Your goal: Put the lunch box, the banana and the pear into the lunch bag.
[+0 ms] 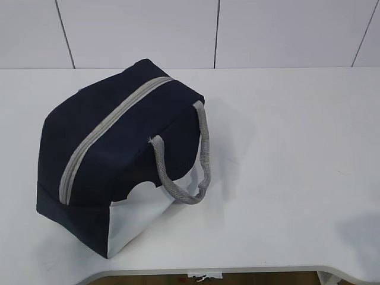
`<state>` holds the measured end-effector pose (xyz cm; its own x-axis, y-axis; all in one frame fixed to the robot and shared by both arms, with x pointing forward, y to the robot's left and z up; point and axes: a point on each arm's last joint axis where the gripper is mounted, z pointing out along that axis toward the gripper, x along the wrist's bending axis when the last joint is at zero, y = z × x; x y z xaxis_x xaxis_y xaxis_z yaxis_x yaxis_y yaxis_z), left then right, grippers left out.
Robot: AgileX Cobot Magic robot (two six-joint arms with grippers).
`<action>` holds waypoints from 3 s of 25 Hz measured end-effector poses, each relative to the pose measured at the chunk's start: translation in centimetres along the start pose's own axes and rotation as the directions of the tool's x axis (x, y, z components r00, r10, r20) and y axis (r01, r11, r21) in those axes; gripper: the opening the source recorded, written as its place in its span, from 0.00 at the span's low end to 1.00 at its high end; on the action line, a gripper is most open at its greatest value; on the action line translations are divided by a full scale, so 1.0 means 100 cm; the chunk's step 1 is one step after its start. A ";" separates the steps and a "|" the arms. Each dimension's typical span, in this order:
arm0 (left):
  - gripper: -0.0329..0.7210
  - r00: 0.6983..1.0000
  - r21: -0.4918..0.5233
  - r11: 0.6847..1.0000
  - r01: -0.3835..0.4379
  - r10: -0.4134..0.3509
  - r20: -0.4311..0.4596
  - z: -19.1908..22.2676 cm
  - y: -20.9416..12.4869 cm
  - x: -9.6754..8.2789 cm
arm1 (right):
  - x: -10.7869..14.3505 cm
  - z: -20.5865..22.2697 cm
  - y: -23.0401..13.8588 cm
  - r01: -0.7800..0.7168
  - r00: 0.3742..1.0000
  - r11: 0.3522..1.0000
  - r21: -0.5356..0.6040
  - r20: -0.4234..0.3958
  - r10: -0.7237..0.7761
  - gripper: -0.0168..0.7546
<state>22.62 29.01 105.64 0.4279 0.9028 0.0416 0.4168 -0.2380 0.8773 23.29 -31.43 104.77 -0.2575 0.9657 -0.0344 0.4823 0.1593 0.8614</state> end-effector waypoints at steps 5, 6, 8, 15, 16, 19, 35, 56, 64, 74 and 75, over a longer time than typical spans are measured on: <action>0.36 1.000 0.000 1.000 0.002 -0.002 -0.003 0.000 0.000 0.000 | 0.000 0.000 0.000 -0.002 1.000 1.000 0.000 -0.005 0.002 0.46; 0.36 1.000 0.000 1.000 0.008 -0.008 -0.012 0.000 0.000 0.000 | 0.000 0.000 0.000 -0.002 1.000 1.000 0.000 -0.005 0.002 0.46; 0.36 0.999 0.001 1.000 0.024 -0.024 -0.040 0.001 0.000 0.000 | 0.001 0.000 0.000 -0.003 1.000 1.000 0.001 -0.006 0.003 0.46; 0.36 0.992 -0.002 0.997 0.071 -0.071 -0.104 0.002 0.001 -0.002 | 0.001 0.000 0.000 -0.023 0.999 1.000 0.002 0.027 0.022 0.46; 0.36 0.992 -0.002 0.997 0.072 -0.072 -0.103 0.002 0.001 -0.002 | 0.001 -0.001 0.000 -0.038 0.998 0.999 0.002 0.053 0.037 0.46; 0.36 0.991 -0.002 0.997 0.076 -0.076 -0.110 0.002 0.001 -0.002 | 0.002 -0.002 -0.001 -0.092 0.985 0.996 -0.001 0.145 0.091 0.46; 0.36 0.987 -0.004 0.996 0.090 -0.090 -0.129 0.002 0.002 -0.003 | 0.011 -0.002 -0.002 -0.236 0.937 0.971 -0.029 0.259 0.235 0.46; 0.36 0.969 -0.018 0.989 0.149 -0.150 -0.196 0.004 0.003 -0.005 | 0.013 -0.002 -0.002 -0.243 0.939 0.970 -0.030 0.245 0.243 0.46; 0.36 0.968 -0.016 0.989 0.146 -0.146 -0.203 0.004 0.003 -0.004 | 0.013 -0.002 -0.002 -0.243 0.939 0.970 -0.030 0.245 0.243 0.46; 0.36 0.968 -0.016 0.989 0.146 -0.146 -0.203 0.004 0.003 -0.004 | 0.013 -0.002 -0.002 -0.243 0.939 0.970 -0.030 0.245 0.243 0.46; 0.36 0.968 -0.016 0.989 0.146 -0.146 -0.203 0.004 0.003 -0.004 | 0.013 -0.002 -0.002 -0.243 0.939 0.970 -0.030 0.245 0.243 0.46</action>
<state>22.91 28.38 105.69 0.1908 0.9816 0.0091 0.4623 -0.0980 0.8813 22.74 -30.26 104.66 0.0806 0.9954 0.0526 0.5055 -0.0863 0.8585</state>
